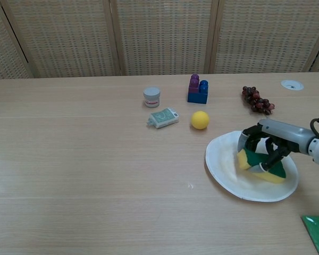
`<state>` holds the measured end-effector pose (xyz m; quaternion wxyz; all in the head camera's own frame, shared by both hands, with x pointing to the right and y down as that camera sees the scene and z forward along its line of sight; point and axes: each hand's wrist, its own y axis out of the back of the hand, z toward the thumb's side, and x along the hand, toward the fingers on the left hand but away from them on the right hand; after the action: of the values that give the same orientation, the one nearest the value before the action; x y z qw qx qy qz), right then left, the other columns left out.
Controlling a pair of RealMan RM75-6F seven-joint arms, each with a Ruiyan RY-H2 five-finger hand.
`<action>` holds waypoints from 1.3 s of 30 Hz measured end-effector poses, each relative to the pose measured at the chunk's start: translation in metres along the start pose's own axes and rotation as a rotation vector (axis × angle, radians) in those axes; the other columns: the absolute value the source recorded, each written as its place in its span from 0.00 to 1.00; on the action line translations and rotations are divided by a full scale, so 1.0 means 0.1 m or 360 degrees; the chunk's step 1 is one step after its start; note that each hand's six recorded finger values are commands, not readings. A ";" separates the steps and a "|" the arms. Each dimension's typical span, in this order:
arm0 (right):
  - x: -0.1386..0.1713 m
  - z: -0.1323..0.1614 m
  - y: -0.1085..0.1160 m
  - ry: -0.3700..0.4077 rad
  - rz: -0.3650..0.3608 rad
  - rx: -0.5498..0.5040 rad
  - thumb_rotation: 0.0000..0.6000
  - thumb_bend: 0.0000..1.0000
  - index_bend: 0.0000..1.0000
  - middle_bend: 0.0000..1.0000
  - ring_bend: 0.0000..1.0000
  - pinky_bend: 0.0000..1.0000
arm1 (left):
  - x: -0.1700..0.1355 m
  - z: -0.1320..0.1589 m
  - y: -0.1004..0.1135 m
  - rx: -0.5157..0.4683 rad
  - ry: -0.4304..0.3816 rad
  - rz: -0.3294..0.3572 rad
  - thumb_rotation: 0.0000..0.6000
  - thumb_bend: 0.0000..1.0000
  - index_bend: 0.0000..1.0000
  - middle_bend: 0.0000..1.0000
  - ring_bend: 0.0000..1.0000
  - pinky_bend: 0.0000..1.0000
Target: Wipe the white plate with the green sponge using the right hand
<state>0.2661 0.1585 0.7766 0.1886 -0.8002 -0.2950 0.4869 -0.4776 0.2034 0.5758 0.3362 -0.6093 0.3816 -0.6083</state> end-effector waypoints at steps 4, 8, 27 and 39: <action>0.00 -0.04 -0.09 -0.0011 0.0018 -0.0017 1.00 0.20 0.44 0.51 0.39 0.62 | 0.00 0.00 0.00 0.0002 -0.0002 0.0002 1.00 0.00 0.00 0.00 0.00 0.00; 0.00 -0.05 -0.15 0.0003 0.0022 -0.0020 1.00 0.20 0.44 0.51 0.39 0.62 | 0.00 0.01 -0.01 0.0007 -0.0004 -0.0003 1.00 0.00 0.00 0.00 0.00 0.00; 0.18 0.49 0.03 0.0392 -0.0146 0.0003 1.00 0.25 0.45 0.52 0.40 0.62 | -0.01 0.03 0.00 -0.0005 -0.0021 0.0002 1.00 0.00 0.00 0.00 0.00 0.00; 0.14 0.62 -0.04 0.0421 -0.0130 -0.0093 1.00 0.30 0.45 0.52 0.40 0.62 | 0.00 0.01 0.01 -0.0015 -0.0013 0.0000 1.00 0.00 0.00 0.00 0.00 0.00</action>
<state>0.2149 0.1712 0.7417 0.2220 -0.8500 -0.3139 0.3602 -0.4771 0.2031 0.5747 0.3348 -0.6133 0.3832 -0.6041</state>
